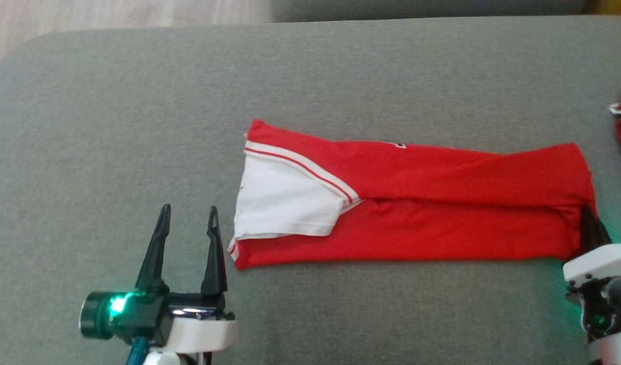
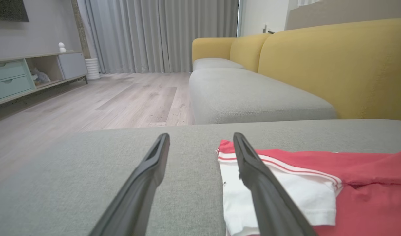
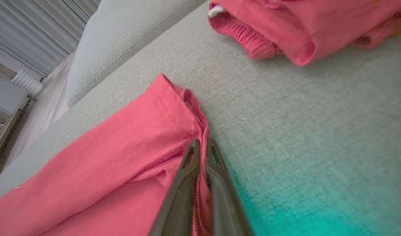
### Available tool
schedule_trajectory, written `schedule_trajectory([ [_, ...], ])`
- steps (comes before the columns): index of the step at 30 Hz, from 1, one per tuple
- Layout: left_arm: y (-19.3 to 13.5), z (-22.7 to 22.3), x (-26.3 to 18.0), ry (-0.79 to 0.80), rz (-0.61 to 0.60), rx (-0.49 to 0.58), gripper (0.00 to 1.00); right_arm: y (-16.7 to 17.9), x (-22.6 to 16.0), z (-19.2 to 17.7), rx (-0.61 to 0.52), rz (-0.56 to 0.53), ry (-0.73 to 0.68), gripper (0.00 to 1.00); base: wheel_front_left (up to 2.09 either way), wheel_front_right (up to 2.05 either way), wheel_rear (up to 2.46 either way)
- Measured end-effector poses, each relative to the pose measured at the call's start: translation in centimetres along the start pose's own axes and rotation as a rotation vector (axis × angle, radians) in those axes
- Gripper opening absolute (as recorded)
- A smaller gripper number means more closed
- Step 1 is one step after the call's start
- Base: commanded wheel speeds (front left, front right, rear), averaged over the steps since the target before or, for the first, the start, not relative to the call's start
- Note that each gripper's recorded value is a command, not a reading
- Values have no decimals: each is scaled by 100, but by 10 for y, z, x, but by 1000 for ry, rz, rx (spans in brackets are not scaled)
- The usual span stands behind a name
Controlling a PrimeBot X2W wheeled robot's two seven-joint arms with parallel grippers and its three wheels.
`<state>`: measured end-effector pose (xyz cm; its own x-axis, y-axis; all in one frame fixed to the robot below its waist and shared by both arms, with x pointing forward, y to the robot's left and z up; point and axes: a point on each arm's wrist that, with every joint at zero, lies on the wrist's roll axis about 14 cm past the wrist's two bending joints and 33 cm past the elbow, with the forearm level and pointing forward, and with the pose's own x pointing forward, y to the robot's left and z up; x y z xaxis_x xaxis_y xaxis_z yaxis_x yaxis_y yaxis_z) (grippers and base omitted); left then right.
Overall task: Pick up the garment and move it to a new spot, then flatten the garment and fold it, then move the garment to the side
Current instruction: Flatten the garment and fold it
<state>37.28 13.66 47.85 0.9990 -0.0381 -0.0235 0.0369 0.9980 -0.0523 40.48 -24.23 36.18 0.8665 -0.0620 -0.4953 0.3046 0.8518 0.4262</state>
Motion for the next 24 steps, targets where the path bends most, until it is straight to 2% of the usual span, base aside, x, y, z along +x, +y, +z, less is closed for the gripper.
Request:
schedule_trajectory([
  [5,-10,2,10,-16,-42,-6,100,-16,-13,24,-25,-15,-70,0,0,0,0],
  [13,-32,0,24,-22,-118,-8,100,-40,-40,111,-79,-27,-267,0,0,0,0],
  [14,-34,-1,26,-22,-124,-12,100,-33,-48,132,-83,-1,-316,0,0,0,0],
  [18,-35,0,25,-26,-131,-10,100,5,-61,162,-71,120,-393,0,0,0,0],
  [21,-35,2,22,-27,-127,-23,100,44,-70,173,-43,239,-429,0,0,0,0],
  [24,-30,3,19,-29,-106,-28,100,86,-79,167,-22,358,-434,0,0,0,0],
])
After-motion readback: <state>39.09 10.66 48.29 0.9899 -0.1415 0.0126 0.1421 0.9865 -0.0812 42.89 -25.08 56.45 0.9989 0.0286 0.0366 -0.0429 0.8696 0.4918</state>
